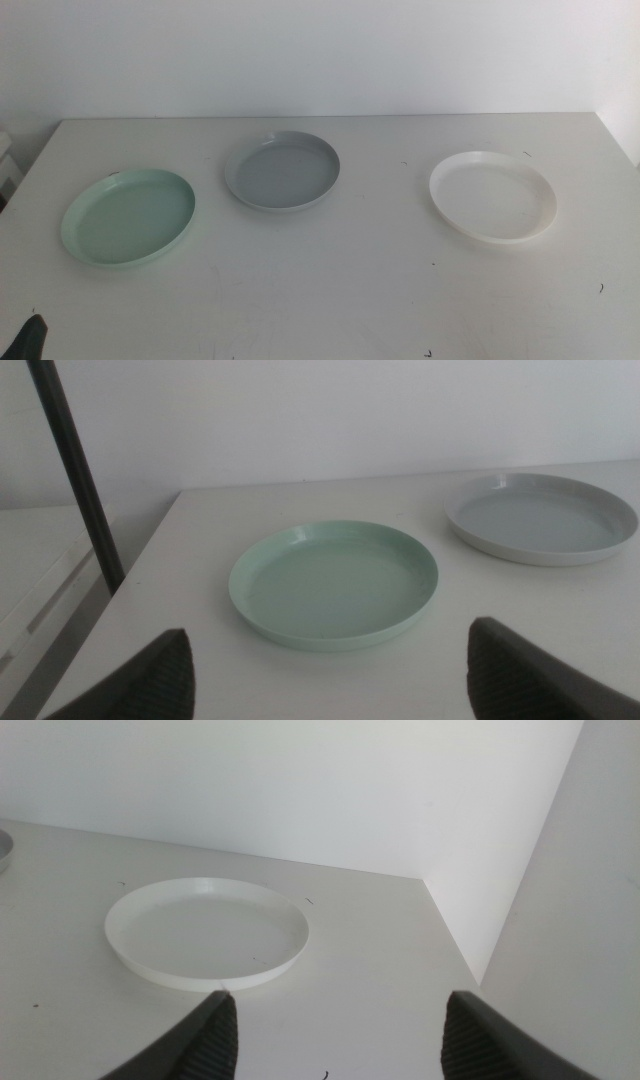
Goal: Stack the three bowls on top of each other.
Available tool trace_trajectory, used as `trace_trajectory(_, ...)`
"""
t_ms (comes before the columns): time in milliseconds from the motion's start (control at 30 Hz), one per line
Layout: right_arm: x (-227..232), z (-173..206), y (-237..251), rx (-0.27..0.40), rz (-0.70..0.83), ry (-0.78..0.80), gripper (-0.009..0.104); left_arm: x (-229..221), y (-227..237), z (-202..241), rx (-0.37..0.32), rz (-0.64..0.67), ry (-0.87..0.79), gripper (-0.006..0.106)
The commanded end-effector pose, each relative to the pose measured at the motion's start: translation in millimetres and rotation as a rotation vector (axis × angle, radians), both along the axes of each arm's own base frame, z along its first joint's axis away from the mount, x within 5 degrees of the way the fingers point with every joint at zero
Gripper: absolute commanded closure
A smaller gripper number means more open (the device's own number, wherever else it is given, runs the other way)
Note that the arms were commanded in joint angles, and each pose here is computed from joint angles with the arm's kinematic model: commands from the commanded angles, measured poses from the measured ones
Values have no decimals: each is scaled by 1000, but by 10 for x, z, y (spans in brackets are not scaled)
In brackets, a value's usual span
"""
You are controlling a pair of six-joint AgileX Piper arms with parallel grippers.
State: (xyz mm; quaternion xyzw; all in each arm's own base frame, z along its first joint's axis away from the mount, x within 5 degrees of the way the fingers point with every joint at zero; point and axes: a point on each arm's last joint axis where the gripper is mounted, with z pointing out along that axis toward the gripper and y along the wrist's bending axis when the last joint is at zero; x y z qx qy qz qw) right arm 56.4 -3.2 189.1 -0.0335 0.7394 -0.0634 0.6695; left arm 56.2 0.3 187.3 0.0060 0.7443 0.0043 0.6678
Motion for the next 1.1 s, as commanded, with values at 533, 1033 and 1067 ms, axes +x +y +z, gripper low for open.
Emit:
trace_trajectory(533, -19, 108, 3, -26, 2, -109, 43, 560, -5, 1084, -65, 14, 161, -4)
trace_trajectory(1033, -19, 108, 3, -26, 2, -109, 43, 922, 7, 2300, -66, 40, 347, -4)
trace_trajectory(1067, -19, 108, 3, -26, 2, -109, 43, 952, 7, 2388, -67, 41, 344, -4)
